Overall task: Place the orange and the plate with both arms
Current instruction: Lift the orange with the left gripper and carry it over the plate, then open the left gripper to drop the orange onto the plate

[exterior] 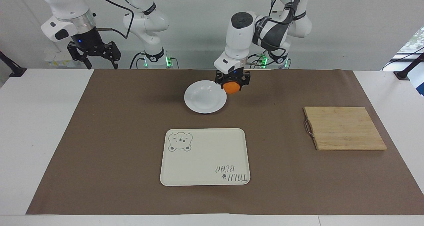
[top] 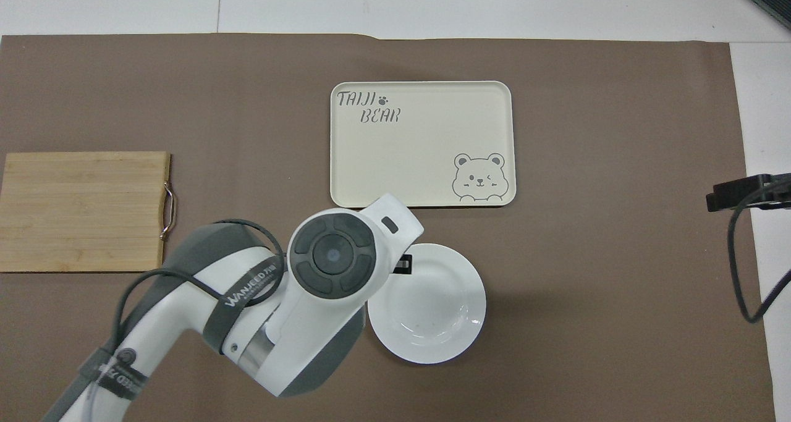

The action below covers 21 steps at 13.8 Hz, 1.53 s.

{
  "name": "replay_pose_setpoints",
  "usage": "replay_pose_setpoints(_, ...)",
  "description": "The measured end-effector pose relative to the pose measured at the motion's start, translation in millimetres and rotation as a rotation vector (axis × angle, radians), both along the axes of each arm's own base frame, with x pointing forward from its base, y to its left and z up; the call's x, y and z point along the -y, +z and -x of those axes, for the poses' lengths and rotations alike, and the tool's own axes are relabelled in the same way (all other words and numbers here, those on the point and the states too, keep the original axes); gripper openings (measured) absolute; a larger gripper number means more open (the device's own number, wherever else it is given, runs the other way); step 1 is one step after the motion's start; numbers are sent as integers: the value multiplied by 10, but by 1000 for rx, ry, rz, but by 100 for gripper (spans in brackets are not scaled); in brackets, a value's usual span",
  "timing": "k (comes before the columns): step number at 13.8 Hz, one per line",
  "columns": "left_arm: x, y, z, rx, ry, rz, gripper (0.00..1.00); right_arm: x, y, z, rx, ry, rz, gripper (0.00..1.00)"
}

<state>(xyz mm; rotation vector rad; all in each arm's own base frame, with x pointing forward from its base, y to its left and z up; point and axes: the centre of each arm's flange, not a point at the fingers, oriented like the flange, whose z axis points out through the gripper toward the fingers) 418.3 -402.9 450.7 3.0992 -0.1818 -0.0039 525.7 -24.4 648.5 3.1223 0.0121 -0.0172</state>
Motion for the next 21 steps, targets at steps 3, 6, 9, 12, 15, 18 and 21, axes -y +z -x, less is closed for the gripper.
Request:
replay_pose_setpoints(3, 270, -372, 208, -7, -7, 2, 84, 0, -6, 3, -1, 0, 0, 100)
replay_pose_setpoints(6, 368, -602, 189, -1, -9, 18, 84, 0, -10, 3, -2, 0, 0, 100)
replay_pose_setpoints(9, 484, -832, 211, -1, -9, 29, 84, 0, -10, 4, -2, 0, 0, 100)
replay_pose_setpoints(12, 686, -1052, 412, -10, 12, 28, 84, 0, -12, 4, -3, 0, 0, 100)
replay_pose_setpoints(15, 863, -1328, 595, -2, 36, 37, 84, 0, -12, 4, -3, 0, 0, 100)
replay_pose_setpoints(18, 832, -1355, 547, 1, 63, 37, 100, 0, -12, 5, -3, 0, 0, 100)
replay_pose_setpoints(21, 728, -1107, 423, 21, 90, 49, 100, 0, -14, 5, -3, 0, 0, 100)
